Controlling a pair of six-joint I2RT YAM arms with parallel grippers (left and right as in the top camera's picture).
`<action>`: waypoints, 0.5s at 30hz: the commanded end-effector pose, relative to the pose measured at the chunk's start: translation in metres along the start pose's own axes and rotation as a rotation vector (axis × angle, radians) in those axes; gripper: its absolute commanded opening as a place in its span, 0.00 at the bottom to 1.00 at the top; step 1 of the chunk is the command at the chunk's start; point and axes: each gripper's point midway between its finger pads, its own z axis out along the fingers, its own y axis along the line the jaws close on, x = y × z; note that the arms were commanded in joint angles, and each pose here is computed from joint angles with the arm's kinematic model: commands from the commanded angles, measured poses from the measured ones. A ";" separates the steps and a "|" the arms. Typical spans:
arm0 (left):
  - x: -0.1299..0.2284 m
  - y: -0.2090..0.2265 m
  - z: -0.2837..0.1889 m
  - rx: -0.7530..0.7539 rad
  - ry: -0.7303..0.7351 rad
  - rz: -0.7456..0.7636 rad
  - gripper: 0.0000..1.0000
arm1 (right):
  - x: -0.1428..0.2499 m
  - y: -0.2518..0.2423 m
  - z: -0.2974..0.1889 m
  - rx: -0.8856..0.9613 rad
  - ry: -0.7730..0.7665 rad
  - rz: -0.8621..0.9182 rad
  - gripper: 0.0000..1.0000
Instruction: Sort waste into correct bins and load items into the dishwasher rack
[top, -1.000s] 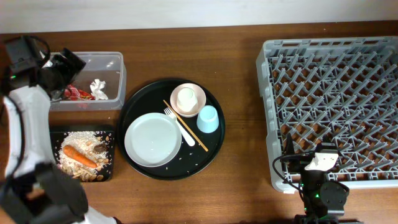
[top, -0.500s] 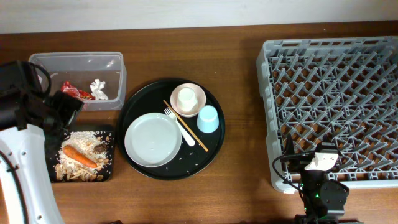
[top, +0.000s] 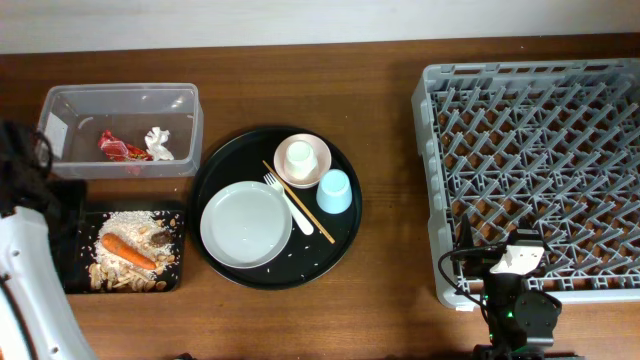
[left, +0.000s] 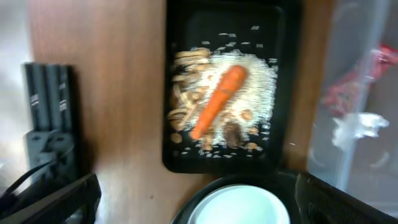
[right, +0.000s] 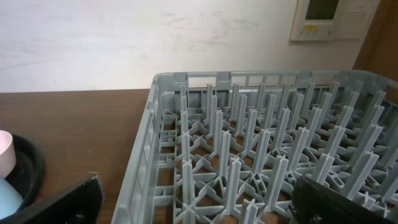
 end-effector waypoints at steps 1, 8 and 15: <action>0.005 0.014 0.000 -0.046 0.034 -0.047 0.99 | 0.004 -0.003 0.000 0.014 0.006 0.005 0.99; 0.006 0.016 0.000 -0.052 0.036 -0.046 0.99 | -0.005 0.069 -0.015 -0.419 0.039 0.313 0.99; 0.006 0.016 0.000 -0.052 0.036 -0.046 0.99 | -0.022 0.130 -0.061 -0.839 0.346 0.937 0.99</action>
